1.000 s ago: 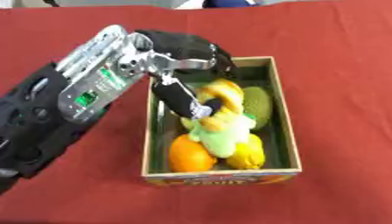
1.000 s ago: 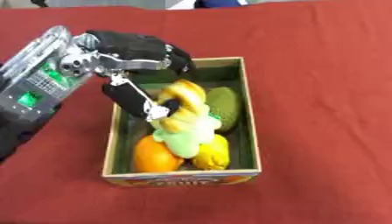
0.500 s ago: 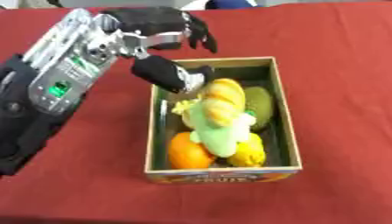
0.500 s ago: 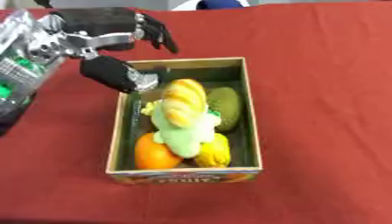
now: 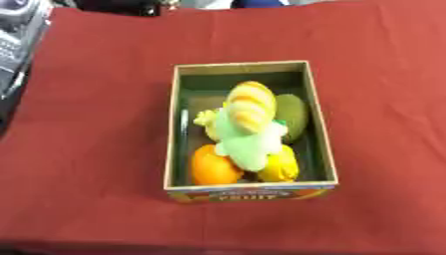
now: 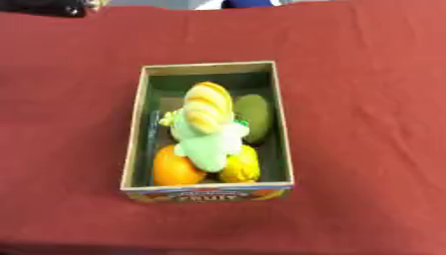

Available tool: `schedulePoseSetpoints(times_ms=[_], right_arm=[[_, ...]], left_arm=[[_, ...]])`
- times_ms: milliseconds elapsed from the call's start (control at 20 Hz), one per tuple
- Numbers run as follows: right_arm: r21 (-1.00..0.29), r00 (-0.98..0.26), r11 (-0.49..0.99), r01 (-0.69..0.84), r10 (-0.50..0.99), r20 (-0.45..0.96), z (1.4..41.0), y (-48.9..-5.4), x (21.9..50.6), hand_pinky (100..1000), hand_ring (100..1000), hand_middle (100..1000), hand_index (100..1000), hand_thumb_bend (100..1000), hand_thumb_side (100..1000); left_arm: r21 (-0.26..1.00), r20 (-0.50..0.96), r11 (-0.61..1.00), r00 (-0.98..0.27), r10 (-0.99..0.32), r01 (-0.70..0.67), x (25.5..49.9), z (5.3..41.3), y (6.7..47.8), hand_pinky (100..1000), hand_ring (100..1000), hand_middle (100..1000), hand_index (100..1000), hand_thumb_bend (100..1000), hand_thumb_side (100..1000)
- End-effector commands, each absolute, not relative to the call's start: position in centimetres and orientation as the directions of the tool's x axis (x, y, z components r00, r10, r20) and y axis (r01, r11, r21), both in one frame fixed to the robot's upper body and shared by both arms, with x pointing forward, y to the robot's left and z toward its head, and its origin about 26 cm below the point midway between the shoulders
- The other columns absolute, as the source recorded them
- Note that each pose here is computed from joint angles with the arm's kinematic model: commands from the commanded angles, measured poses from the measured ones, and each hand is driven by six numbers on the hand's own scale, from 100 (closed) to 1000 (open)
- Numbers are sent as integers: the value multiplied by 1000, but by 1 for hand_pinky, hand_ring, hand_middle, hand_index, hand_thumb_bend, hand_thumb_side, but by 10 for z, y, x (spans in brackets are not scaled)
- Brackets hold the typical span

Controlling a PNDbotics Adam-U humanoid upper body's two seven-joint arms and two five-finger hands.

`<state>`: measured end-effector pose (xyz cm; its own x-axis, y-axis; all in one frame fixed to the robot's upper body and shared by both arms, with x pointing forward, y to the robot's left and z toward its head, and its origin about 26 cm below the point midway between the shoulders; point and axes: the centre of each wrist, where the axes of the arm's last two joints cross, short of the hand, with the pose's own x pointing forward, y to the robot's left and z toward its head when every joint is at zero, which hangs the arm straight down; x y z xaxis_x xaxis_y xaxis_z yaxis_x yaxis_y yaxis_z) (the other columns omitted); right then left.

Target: Pick up objects on the table and place them in the box.

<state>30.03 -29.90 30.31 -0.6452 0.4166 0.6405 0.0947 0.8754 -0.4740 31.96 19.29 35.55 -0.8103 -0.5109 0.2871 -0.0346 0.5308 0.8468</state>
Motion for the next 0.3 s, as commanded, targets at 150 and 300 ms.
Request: schedulePoseSetpoints(times_ms=[150, 300], right_arm=[[-471, -682, 873, 125, 420, 598, 311, -304, 295, 803, 741, 780, 874, 100, 527], [-467, -694, 873, 142, 424, 582, 308, -306, 295, 806, 744, 781, 877, 100, 506]], left_arm=[[545, 366, 828, -851, -375, -131, 300, 353, 237, 810, 658, 684, 848, 100, 604], [361, 433, 921, -848, -305, -147, 303, 326, 263, 826, 682, 708, 869, 100, 617]])
